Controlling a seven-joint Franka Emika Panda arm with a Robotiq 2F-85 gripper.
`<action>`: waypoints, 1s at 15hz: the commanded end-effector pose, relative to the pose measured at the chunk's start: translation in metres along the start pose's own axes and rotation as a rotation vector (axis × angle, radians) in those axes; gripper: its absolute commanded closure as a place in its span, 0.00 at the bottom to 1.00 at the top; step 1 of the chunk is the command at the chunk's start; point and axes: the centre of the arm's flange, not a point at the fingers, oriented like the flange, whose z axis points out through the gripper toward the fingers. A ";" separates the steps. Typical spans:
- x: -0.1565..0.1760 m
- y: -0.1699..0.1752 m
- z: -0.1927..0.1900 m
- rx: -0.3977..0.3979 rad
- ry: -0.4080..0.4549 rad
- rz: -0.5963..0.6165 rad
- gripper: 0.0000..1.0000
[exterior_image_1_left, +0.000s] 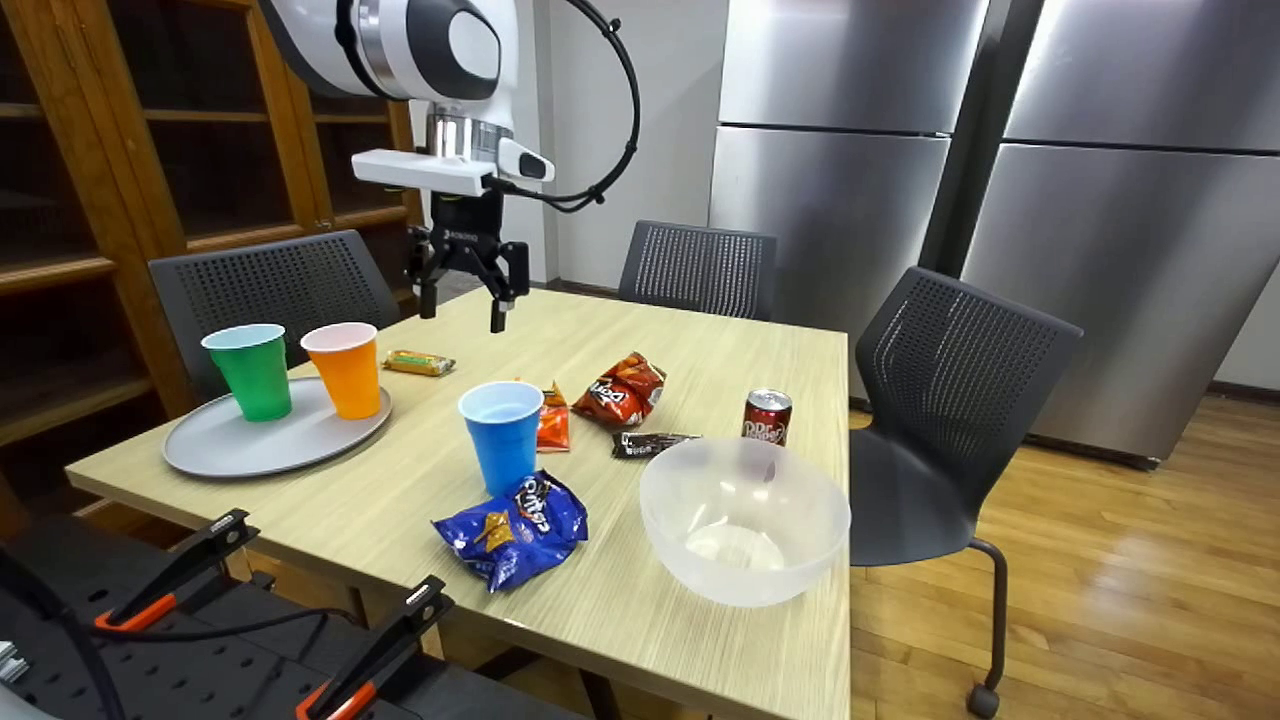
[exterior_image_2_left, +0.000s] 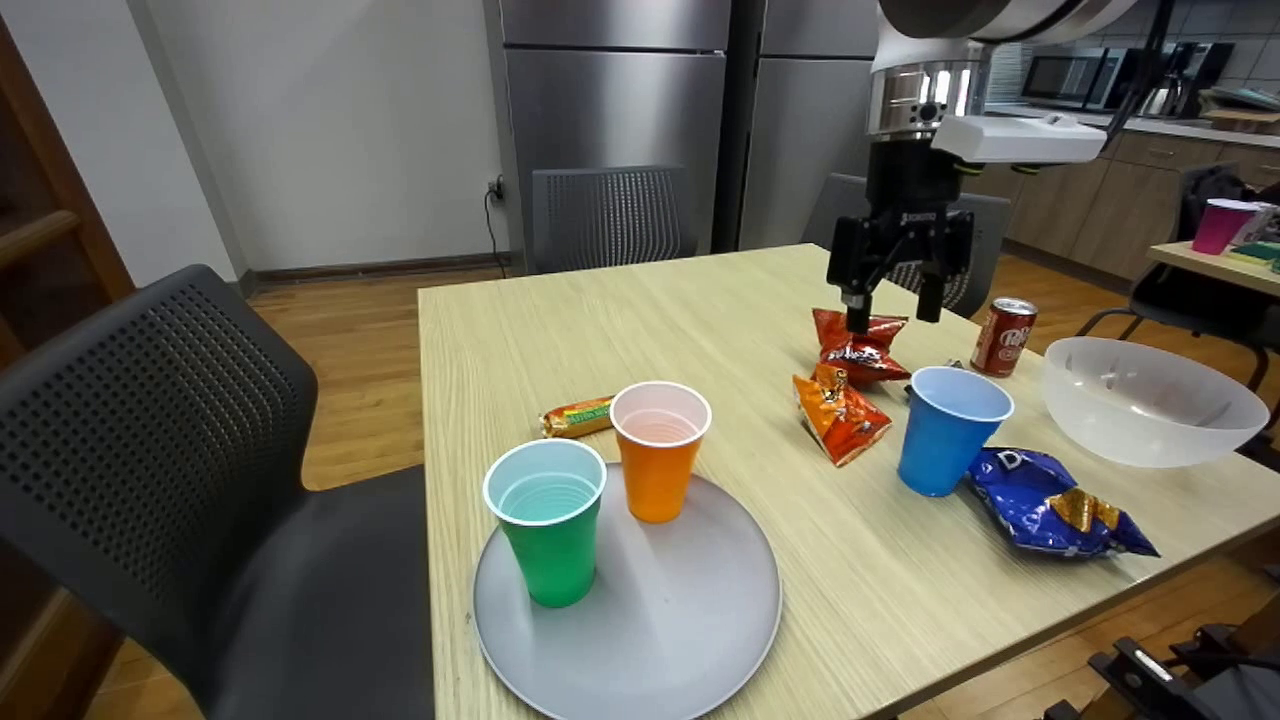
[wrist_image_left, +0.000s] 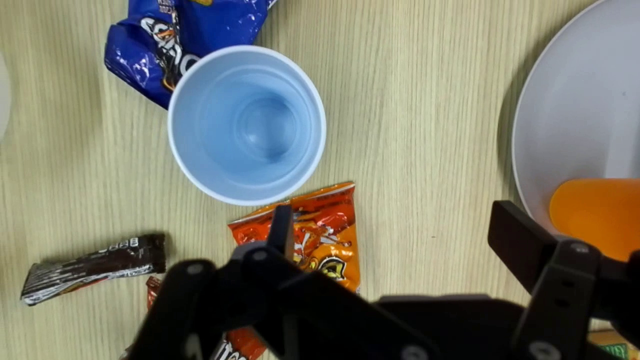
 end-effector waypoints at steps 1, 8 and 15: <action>-0.031 0.011 0.005 -0.020 0.011 -0.011 0.00; -0.053 0.026 0.038 -0.055 -0.046 -0.016 0.00; -0.052 0.033 0.055 -0.058 -0.053 -0.022 0.00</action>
